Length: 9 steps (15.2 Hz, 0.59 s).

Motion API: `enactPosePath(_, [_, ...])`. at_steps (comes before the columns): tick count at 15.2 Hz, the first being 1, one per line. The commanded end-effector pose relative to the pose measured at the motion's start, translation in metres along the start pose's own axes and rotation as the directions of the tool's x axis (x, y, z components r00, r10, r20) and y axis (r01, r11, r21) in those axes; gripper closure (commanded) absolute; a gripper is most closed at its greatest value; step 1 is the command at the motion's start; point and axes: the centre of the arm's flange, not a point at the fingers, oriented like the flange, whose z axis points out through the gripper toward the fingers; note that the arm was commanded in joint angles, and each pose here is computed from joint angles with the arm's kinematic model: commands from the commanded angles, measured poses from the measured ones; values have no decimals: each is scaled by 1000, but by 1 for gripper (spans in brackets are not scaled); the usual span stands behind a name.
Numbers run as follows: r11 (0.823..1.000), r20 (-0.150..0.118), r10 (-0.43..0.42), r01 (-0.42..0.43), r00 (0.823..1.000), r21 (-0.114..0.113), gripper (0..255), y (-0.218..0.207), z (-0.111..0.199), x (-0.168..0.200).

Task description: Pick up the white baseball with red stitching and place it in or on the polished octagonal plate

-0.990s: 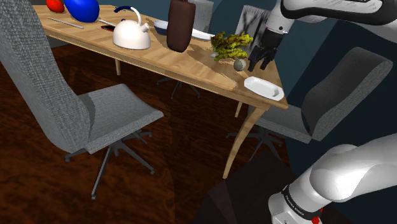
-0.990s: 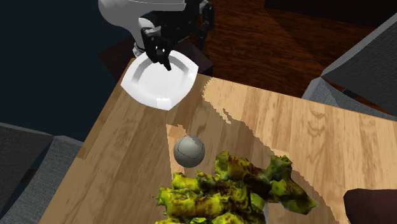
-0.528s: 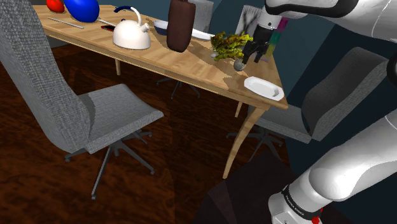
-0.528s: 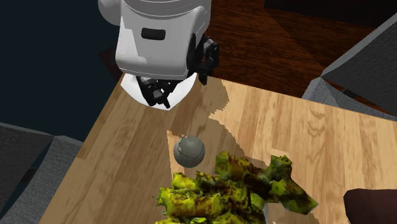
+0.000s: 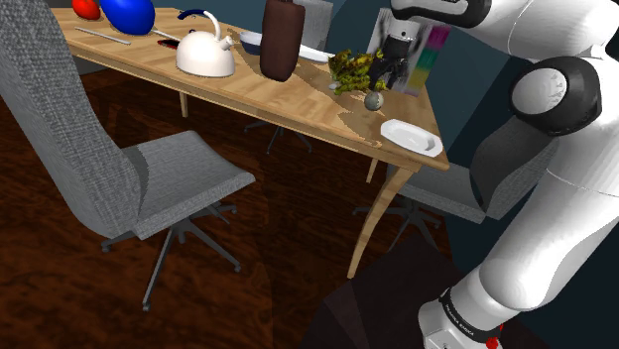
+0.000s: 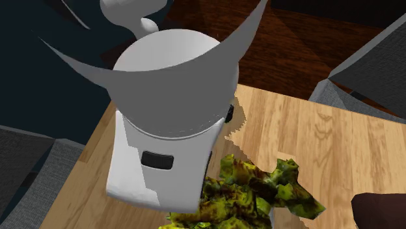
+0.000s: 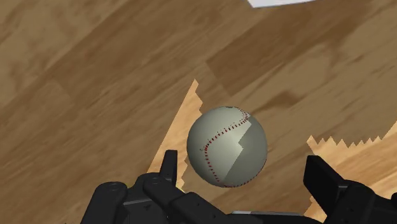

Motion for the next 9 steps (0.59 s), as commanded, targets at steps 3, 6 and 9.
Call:
enactPosePath(3, [1000, 1, 4, -4, 1000, -4, 0, 13, 14, 22])
enactPosePath(6, [1000, 1, 4, -4, 1000, -4, 0, 13, 30, 22])
enactPosePath(9, [1000, 1, 4, -4, 1000, -4, 0, 13, 44, 22])
